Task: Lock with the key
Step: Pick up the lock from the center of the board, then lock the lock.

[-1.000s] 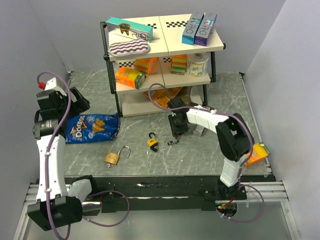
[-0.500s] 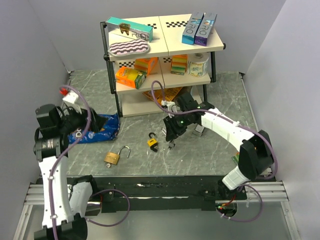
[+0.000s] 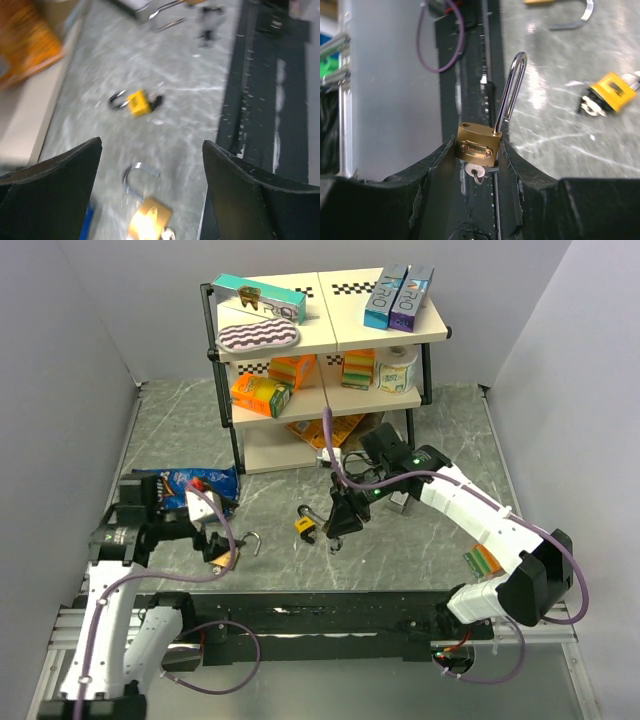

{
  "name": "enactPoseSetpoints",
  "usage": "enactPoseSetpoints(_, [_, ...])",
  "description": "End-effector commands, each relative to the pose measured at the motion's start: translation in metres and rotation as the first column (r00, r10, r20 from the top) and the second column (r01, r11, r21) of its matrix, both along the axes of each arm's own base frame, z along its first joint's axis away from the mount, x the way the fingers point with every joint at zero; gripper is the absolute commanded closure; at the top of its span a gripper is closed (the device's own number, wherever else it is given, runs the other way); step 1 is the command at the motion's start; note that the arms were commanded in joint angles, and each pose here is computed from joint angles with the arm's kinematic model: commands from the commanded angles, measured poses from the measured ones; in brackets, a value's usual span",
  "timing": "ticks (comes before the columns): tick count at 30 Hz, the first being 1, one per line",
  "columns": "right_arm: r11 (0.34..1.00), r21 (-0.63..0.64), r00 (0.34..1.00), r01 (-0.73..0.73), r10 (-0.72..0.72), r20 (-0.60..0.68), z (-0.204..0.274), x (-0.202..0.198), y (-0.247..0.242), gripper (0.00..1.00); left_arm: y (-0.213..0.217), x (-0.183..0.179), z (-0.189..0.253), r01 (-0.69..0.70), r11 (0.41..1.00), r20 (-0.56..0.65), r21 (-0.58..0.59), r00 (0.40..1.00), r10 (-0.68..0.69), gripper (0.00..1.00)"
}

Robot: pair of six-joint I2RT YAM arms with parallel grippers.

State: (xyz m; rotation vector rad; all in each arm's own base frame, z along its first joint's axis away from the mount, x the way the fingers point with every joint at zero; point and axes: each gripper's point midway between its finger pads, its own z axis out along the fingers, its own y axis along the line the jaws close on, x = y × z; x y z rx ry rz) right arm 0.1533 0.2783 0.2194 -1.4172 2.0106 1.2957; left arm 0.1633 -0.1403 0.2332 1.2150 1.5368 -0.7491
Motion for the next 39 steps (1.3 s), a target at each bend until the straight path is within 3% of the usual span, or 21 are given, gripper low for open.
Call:
enactPoseSetpoints(1, [0.985,0.104,0.989,-0.134,0.128,0.07,0.034,-0.021,0.01,1.0,-0.033,-0.001,0.01,0.173,0.985,0.119,-0.012,0.978,-0.171,0.13])
enactPoseSetpoints(10, [0.973,0.094,0.976,-0.209,0.203,0.076,0.035,-0.047,0.019,1.0,-0.096,-0.02,0.018,0.344,0.938,0.195,-0.037,0.923,-0.331,0.24])
enactPoseSetpoints(21, [0.963,0.081,0.963,-0.258,0.249,0.105,0.033,-0.064,0.021,1.0,-0.121,-0.044,0.013,0.424,0.906,0.16,-0.013,0.895,-0.416,0.45])
enactPoseSetpoints(27, [0.959,0.081,0.959,-0.271,0.262,0.103,0.033,-0.07,0.019,1.0,-0.126,-0.043,0.014,0.419,0.908,0.151,-0.015,0.899,-0.412,0.64])
enactPoseSetpoints(30, [0.958,0.08,0.959,-0.274,0.266,0.101,0.033,-0.071,0.019,1.0,-0.127,-0.045,0.013,0.426,0.905,0.145,-0.013,0.896,-0.419,0.78])
enactPoseSetpoints(31, [0.958,0.083,0.958,-0.275,0.266,0.104,0.034,-0.071,0.02,1.0,-0.127,-0.046,0.013,0.427,0.904,0.145,-0.013,0.895,-0.421,0.92])
enactPoseSetpoints(34, [0.959,0.082,0.959,-0.27,0.261,0.108,0.035,-0.07,0.021,1.0,-0.126,-0.045,0.014,0.409,0.912,0.145,-0.021,0.904,-0.402,0.99])
enactPoseSetpoints(37, [0.971,0.08,0.972,-0.226,0.22,0.081,0.039,-0.064,0.023,0.46,-0.124,-0.038,0.022,0.337,0.94,0.15,-0.057,0.933,-0.326,0.99])
enactPoseSetpoints(38, [0.978,0.081,0.98,-0.193,0.188,0.065,0.041,-0.056,0.022,0.19,-0.124,-0.036,0.025,0.288,0.953,0.101,-0.095,0.955,-0.279,0.99])
enactPoseSetpoints(39, [0.982,0.089,0.986,-0.168,0.166,0.034,0.045,-0.054,0.021,0.13,-0.122,-0.032,0.03,0.253,0.961,0.111,-0.114,0.964,-0.24,0.99])
